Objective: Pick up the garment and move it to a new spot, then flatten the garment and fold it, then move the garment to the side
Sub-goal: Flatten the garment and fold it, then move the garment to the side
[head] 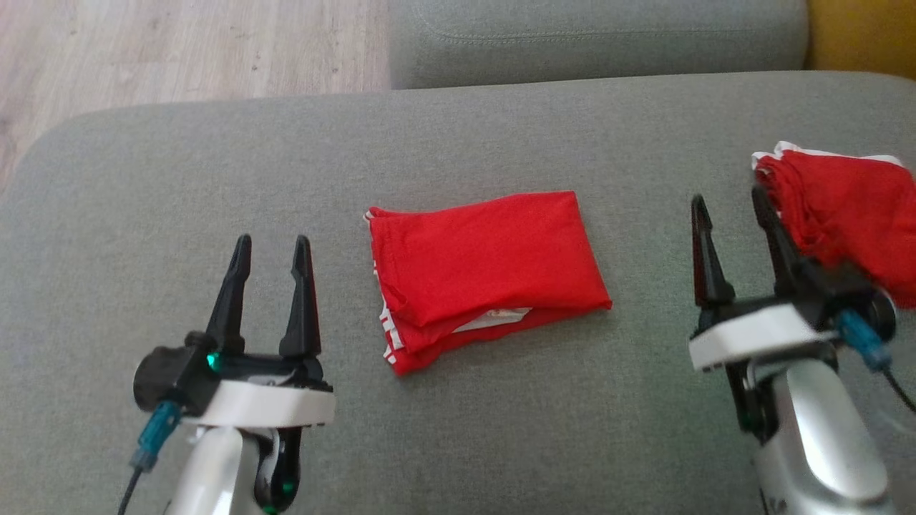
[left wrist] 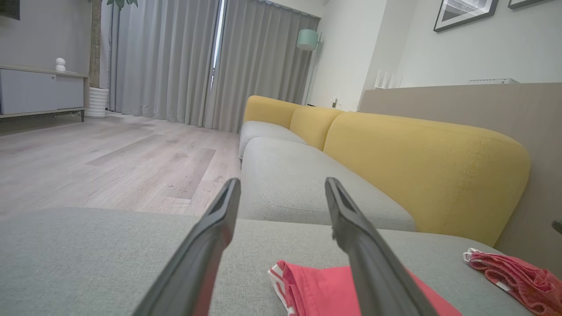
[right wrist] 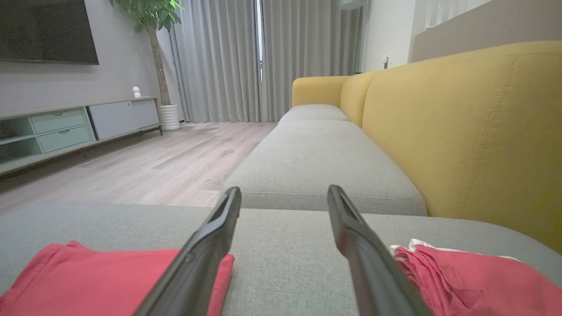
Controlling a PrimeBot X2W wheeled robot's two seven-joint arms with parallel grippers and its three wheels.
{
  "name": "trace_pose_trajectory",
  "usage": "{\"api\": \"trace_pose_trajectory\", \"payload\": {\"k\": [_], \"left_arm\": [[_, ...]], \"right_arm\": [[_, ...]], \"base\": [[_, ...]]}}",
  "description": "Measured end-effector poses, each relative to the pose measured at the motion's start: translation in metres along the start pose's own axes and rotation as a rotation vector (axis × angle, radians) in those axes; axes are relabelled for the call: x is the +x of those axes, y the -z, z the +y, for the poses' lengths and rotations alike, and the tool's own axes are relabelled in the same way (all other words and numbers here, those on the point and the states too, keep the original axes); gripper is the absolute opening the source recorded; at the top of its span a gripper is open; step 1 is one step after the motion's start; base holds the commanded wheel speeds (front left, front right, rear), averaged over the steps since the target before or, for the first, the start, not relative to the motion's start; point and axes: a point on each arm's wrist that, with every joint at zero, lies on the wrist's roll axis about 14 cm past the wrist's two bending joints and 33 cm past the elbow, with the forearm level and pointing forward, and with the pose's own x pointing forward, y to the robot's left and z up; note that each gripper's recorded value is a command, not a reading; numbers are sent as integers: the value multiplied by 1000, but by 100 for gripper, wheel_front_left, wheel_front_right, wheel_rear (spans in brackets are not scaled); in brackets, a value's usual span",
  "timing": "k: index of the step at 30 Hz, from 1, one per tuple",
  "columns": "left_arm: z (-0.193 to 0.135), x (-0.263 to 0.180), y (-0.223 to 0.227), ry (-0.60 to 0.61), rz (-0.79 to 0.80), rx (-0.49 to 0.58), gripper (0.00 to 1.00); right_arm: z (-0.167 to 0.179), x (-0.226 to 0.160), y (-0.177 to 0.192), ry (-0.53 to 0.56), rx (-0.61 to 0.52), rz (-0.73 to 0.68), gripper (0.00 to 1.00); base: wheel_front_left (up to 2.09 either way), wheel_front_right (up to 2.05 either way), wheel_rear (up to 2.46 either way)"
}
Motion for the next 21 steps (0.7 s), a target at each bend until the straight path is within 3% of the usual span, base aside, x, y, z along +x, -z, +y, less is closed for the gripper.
{"api": "trace_pose_trajectory", "payload": {"k": [7,21], "left_arm": [[2,-18,18,-15,58,5,100],[10,-21,22,-36,72,14,100]], "right_arm": [[-2,-29,19,32,54,46,100],[5,-20,26,11,60,60,100]], "base": [[0,0,0],[0,0,0]]}}
